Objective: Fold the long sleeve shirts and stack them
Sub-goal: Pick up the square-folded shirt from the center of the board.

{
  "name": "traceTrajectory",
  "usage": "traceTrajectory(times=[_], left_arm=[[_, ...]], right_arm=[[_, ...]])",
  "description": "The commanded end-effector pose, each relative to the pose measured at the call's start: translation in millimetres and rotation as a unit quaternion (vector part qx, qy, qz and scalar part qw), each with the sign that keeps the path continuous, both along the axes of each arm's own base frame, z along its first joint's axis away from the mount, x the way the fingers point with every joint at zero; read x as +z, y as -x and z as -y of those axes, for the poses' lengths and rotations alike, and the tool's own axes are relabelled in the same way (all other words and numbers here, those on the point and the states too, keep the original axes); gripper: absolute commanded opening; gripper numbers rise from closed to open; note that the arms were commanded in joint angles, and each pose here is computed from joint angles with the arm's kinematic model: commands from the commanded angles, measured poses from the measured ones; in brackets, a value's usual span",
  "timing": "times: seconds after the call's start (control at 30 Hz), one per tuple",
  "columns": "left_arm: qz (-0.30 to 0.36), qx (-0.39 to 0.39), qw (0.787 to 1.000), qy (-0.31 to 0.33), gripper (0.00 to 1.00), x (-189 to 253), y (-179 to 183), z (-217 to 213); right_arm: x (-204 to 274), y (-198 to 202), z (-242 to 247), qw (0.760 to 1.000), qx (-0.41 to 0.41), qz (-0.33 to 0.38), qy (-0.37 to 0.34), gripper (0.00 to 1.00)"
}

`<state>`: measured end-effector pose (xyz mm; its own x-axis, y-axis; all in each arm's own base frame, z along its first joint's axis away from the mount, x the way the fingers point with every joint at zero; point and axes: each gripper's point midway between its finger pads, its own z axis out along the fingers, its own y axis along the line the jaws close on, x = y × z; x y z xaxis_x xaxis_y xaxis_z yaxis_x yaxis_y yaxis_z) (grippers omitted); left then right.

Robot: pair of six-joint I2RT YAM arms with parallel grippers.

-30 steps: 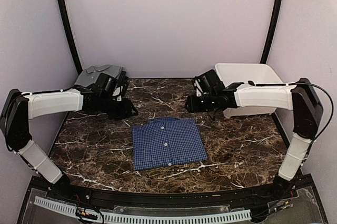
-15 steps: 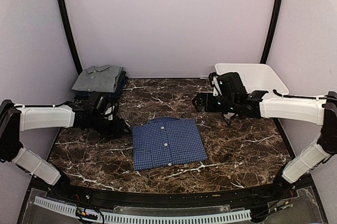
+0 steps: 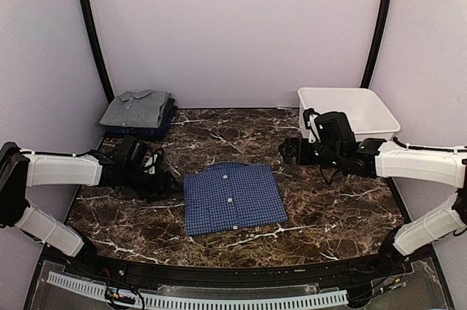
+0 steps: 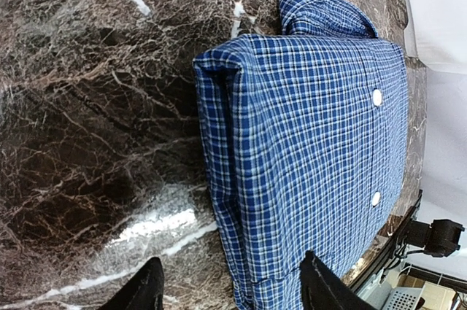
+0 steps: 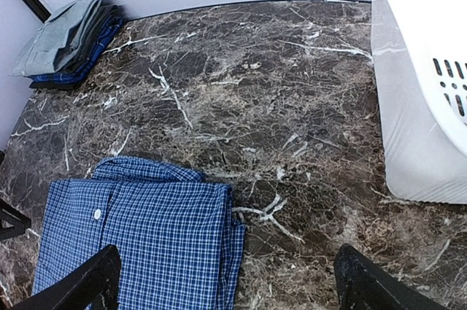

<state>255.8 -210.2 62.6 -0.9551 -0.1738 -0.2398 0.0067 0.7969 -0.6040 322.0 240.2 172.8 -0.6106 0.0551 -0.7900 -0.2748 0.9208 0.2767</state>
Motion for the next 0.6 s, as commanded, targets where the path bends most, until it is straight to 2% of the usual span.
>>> traceTrajectory(times=[0.0,0.2,0.37,0.57], left_arm=[[0.000,-0.002,1.000,0.020,0.62,-0.6,4.2,2.5],[-0.013,-0.020,0.999,0.026,0.62,-10.5,15.1,15.6],[-0.023,-0.021,1.000,-0.004,0.62,-21.3,19.2,18.4],[-0.035,0.011,0.998,-0.044,0.59,-34.5,18.4,5.1]], right_arm=[[9.7,2.6,-7.4,0.999,0.025,0.018,-0.027,0.98],[-15.8,12.8,-22.9,0.997,0.073,-0.030,-0.014,0.94],[-28.6,17.0,-27.7,0.995,0.085,-0.051,-0.014,0.91],[-42.4,24.2,-35.5,0.992,0.104,-0.072,-0.008,0.84]])
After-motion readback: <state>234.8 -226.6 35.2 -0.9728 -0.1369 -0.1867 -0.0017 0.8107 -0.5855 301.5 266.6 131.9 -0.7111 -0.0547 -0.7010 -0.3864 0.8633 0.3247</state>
